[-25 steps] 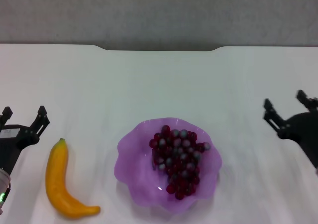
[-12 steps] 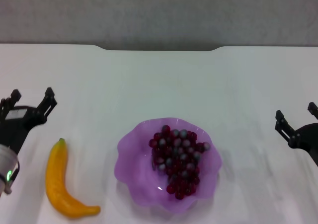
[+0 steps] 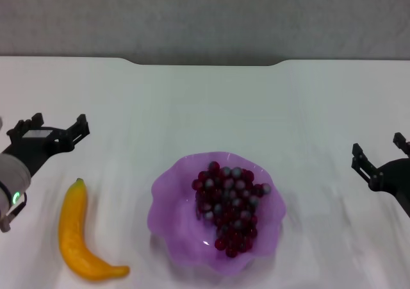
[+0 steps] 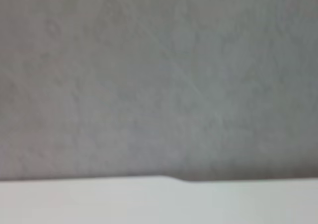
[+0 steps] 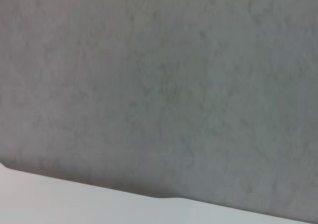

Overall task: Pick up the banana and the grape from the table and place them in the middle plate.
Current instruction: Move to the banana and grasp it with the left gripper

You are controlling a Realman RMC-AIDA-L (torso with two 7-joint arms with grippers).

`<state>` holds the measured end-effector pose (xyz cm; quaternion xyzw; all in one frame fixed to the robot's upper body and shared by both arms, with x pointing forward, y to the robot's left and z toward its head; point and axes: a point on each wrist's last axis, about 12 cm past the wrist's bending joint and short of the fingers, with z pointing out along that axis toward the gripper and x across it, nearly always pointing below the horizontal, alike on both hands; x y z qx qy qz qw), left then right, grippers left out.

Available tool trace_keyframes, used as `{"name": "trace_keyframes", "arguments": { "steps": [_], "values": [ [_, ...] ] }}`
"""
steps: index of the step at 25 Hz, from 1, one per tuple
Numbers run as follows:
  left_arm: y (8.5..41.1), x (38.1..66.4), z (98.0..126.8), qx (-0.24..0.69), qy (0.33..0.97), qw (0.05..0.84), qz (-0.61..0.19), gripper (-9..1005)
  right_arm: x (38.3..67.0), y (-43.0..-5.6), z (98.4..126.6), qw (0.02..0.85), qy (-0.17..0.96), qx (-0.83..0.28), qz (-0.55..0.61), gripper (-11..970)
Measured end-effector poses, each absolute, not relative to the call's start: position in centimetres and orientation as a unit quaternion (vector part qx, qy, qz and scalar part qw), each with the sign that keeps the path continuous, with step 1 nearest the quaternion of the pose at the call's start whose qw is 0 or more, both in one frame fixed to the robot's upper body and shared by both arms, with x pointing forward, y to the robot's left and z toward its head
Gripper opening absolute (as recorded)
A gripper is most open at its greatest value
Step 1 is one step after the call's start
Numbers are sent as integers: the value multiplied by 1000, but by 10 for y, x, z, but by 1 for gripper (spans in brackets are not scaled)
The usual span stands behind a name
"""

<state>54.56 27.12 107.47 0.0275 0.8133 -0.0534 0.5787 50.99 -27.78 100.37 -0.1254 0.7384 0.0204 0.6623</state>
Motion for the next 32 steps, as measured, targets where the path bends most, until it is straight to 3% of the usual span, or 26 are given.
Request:
{"name": "trace_keyframes", "arguments": {
  "steps": [13, 25, 32],
  "values": [
    [281, 541, 1106, 64, 909, 410, -18, 879, 514, -275, 1000, 645, 752, -134, 22, 851],
    [266, 538, 1100, 23, 938, 344, -29, 877, 513, -274, 1000, 644, 753, -132, 22, 851],
    [265, 539, 1076, 19, 951, 309, -25, 876, 514, -274, 1000, 645, 752, -132, 23, 851]
  ]
}}
